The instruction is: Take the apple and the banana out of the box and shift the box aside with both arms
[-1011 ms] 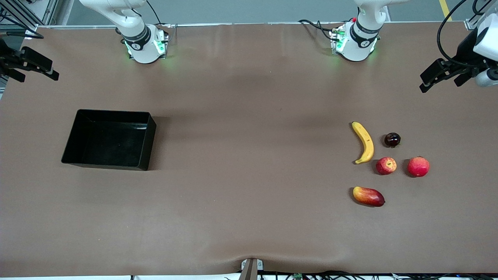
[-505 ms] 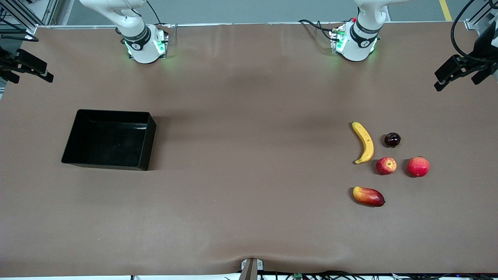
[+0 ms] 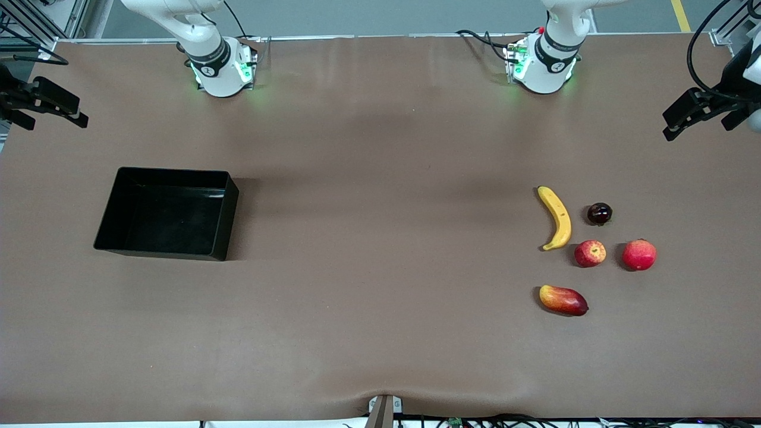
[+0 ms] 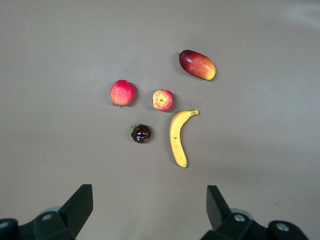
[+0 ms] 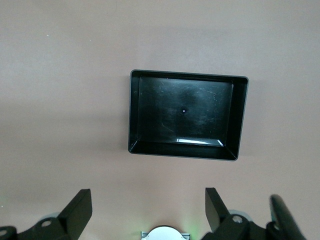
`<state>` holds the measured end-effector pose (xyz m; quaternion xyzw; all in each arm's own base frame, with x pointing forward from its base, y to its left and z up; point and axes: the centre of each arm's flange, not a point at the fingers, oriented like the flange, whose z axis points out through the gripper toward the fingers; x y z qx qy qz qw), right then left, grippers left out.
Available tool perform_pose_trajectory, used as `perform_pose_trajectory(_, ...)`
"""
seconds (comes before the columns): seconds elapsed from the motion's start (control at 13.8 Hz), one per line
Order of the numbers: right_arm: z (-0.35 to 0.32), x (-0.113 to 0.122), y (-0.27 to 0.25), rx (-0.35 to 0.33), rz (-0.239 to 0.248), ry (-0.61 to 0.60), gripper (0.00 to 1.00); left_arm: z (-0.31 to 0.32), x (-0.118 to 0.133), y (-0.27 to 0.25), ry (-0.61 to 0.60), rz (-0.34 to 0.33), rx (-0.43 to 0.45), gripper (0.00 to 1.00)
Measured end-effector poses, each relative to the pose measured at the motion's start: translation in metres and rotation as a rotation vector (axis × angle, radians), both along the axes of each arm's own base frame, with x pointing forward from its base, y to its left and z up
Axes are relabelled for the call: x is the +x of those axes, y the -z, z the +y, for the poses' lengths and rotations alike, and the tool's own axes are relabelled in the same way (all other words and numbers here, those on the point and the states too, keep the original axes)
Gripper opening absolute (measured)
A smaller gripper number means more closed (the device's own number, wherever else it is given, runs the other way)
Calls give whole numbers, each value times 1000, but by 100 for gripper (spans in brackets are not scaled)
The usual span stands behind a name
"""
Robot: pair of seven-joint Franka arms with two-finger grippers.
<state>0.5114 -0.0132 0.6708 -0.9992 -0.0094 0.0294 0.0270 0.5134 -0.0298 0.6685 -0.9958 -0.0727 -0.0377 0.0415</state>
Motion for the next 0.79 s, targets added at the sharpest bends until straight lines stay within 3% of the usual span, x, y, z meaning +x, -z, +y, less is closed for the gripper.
perform_pose_trajectory(0.36, -1, 0, 0, -3, -4, -22, 100, 4, 9, 17, 101, 50, 1, 100)
perform_pose_trajectory(0.79, -2, 0, 0, -6, -4, -22, 100, -12, 9, 19, 73, 60, -32, 100)
